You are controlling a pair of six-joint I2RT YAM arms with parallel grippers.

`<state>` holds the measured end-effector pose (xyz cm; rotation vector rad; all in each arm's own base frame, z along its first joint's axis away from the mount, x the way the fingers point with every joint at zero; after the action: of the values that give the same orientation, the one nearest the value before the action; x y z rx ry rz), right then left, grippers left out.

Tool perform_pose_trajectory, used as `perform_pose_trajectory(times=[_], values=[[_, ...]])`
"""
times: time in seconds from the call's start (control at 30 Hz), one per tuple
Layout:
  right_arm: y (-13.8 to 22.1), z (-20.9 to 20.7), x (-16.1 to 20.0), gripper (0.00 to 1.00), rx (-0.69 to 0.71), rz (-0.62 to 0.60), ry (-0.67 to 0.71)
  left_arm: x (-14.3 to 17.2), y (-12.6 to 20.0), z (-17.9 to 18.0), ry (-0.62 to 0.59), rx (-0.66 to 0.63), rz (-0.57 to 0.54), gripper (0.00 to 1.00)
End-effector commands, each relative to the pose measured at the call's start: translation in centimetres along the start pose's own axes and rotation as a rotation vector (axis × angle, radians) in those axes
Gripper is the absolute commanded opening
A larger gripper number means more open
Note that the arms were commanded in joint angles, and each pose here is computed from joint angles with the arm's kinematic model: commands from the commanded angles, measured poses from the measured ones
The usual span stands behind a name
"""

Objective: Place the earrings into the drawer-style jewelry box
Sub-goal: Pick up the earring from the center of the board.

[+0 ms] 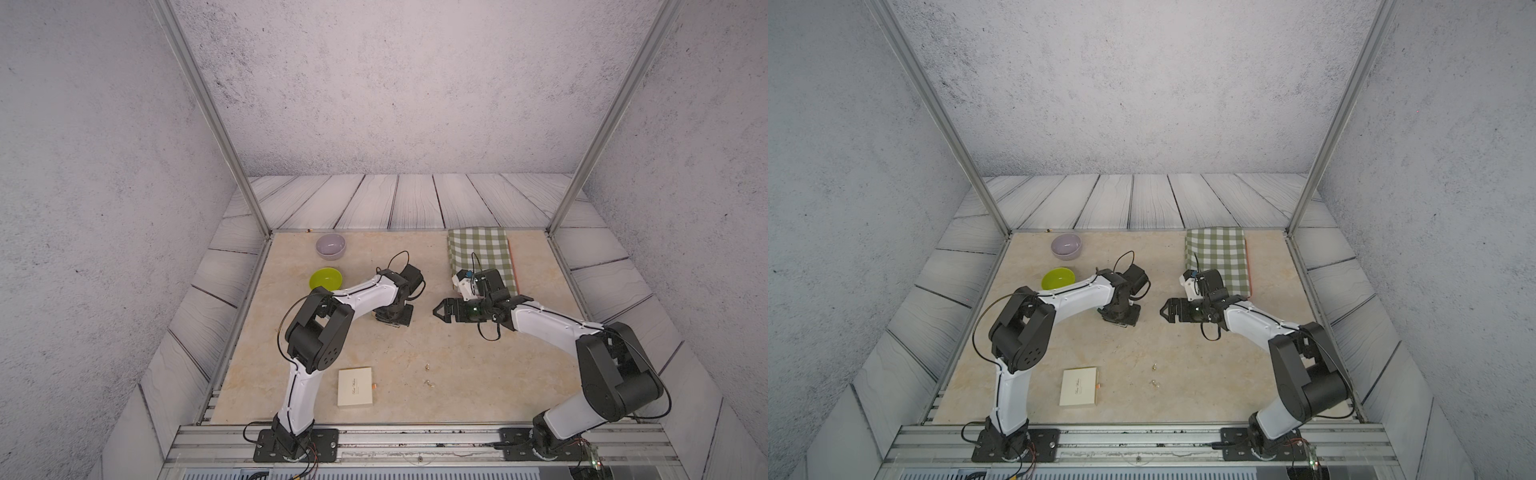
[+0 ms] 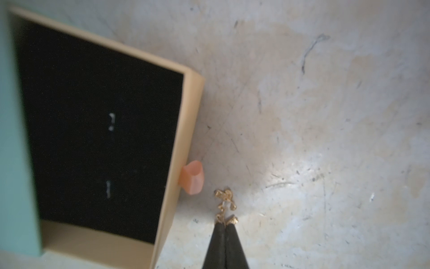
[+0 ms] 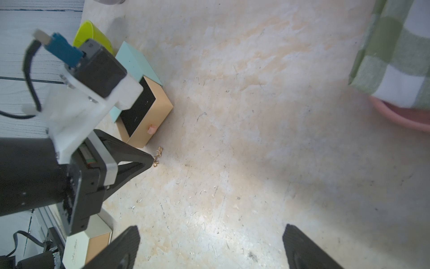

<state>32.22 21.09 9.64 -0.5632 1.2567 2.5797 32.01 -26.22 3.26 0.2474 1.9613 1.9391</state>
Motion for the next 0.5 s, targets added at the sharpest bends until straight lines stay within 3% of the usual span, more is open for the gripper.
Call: perform_pose_trajectory(times=[0.0, 0.1, 0.17, 0.3, 0.47], values=[[-0.1, 0.0, 0.2, 0.99, -0.018, 0.0, -0.01, 0.0, 1.2, 0.0, -0.003, 0.011, 0.003, 0.0], [0.7, 1.5, -1.4, 1.0, -0.091, -0.108, 0.025, -0.1, 2.7, -0.4, 0.014, 0.06, -0.017, 0.0], [1.7, 3.2, -3.1, 0.98, -0.186, -0.247, 0.086, -0.3, 4.3, -0.8, 0.044, 0.135, -0.04, 0.0], [4.3, 7.6, -4.8, 0.86, -0.46, -0.44, 0.222, -1.4, 8.0, -1.6, 0.151, 0.446, -0.116, 0.0], [5.4, 11.9, -4.7, 0.77, -0.747, -0.303, 0.213, -3.3, 13.2, -1.2, 0.244, 0.84, -0.264, 0.0]])
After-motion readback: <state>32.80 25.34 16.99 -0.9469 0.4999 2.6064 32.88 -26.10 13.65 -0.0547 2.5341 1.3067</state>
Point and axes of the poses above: each gripper's point midway between its finger pads, its own y axis back along the fingers, its own z axis along the line the jaws close on, x = y × z, the point moved 1 cm from there along y, back along the fingers, and after that the axes turned 5 degrees about -y, right-handed, at the moved point
